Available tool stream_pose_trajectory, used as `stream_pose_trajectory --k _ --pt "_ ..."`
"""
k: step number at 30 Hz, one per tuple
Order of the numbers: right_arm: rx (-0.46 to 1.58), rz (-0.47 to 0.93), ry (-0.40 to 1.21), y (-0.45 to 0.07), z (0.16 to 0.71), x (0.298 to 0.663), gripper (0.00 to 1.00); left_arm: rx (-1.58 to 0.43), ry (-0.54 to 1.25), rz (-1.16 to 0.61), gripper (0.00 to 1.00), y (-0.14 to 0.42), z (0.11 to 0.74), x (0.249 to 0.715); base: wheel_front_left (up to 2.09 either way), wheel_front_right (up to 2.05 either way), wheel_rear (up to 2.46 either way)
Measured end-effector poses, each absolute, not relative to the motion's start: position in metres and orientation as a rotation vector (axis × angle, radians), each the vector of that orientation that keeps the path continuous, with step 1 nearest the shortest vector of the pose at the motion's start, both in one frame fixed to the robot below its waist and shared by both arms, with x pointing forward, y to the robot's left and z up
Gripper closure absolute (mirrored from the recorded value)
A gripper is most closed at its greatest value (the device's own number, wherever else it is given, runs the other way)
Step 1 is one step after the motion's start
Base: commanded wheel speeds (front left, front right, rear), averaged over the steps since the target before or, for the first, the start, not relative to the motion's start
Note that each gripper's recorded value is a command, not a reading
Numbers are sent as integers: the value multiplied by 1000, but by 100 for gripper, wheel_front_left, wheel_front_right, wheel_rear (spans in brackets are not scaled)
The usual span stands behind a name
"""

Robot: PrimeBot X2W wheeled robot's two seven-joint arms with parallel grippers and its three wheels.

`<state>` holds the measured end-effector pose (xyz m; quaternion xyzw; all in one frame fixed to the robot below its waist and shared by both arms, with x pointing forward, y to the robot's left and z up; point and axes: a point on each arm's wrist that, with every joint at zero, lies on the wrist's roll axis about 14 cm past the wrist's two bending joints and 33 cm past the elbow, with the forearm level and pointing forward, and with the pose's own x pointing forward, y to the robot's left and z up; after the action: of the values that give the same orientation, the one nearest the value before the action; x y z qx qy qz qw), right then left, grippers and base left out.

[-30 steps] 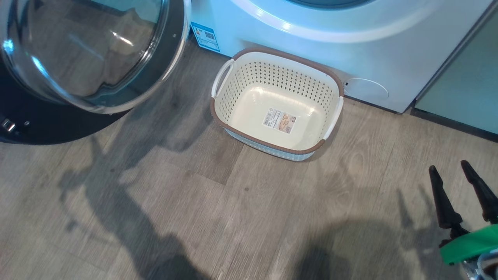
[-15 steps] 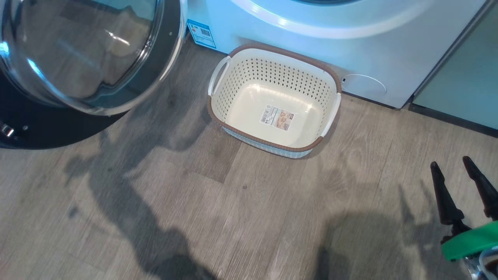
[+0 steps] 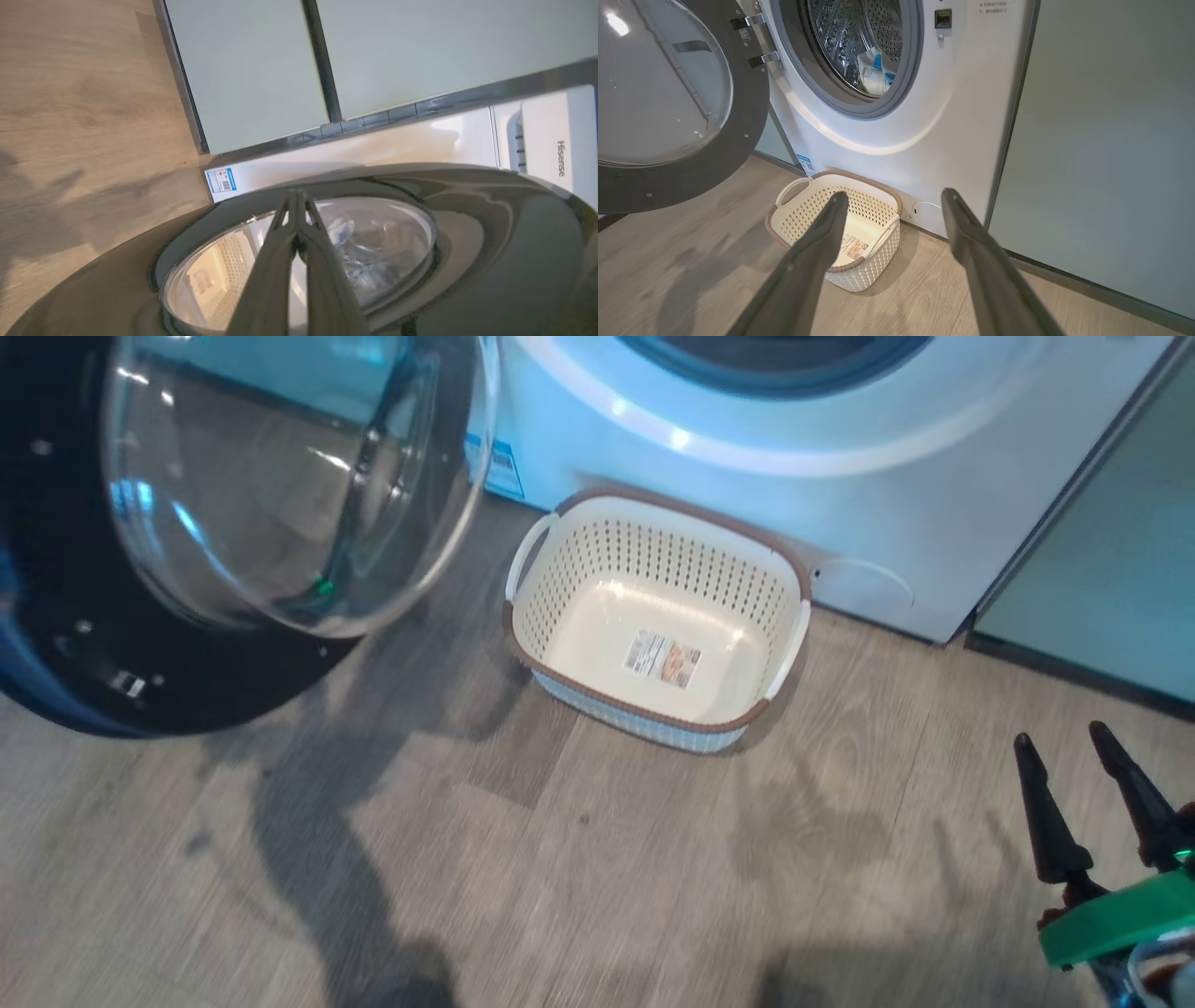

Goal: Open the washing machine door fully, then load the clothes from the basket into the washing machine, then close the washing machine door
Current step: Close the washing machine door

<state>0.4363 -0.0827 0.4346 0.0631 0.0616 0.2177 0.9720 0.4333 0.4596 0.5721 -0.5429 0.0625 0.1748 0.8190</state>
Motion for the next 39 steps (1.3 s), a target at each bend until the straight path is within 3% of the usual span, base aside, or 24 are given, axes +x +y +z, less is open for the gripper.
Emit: stream_pose_trajectory --k 10,39 --pt "141 436 93 -78 453 418 0 -1139 238 219 100 417 580 426 0 0 0" --pt "179 427 42 -67 479 384 0 -1132 380 -6 100 331 575 405 0 0 0"
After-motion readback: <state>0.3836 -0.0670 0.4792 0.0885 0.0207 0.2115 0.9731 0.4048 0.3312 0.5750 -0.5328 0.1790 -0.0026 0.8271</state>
